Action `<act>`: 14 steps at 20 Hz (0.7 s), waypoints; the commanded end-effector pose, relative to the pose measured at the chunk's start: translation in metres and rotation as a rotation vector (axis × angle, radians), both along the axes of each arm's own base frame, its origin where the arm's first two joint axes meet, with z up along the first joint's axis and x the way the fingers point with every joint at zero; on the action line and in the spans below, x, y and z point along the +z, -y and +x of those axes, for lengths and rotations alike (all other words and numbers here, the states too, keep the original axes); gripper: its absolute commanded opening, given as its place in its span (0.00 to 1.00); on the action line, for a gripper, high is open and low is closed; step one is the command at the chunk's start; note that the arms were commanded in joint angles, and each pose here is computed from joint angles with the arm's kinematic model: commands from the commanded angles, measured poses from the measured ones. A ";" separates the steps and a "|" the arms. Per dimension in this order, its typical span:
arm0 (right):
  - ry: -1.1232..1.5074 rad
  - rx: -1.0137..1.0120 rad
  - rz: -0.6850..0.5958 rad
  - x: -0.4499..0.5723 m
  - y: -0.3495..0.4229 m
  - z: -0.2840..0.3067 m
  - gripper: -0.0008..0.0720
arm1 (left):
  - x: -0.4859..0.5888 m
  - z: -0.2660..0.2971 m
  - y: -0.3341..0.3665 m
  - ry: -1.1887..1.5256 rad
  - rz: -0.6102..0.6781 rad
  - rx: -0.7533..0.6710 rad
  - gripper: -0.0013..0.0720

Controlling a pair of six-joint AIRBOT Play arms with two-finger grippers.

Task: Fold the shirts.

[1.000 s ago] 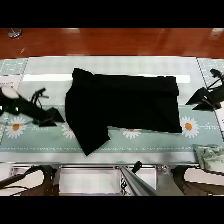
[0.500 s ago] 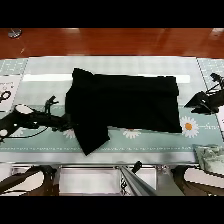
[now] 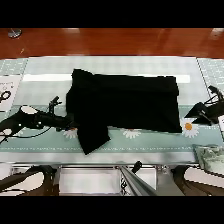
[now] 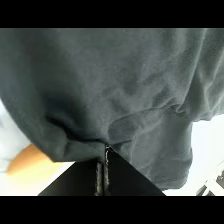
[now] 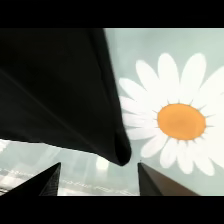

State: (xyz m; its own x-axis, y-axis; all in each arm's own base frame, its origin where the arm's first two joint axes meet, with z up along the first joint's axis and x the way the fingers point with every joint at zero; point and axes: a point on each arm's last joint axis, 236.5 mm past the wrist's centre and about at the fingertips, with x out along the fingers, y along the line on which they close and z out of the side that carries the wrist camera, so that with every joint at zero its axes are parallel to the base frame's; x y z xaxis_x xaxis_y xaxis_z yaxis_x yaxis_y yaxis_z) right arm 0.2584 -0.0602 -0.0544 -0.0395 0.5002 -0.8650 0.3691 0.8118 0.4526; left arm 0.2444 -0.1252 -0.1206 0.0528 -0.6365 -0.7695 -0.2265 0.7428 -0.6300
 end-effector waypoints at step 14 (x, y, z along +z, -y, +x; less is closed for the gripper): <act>0.008 -0.053 0.031 -0.066 -0.060 -0.012 0.32 | 0.021 0.023 -0.007 0.070 -0.062 0.053 0.05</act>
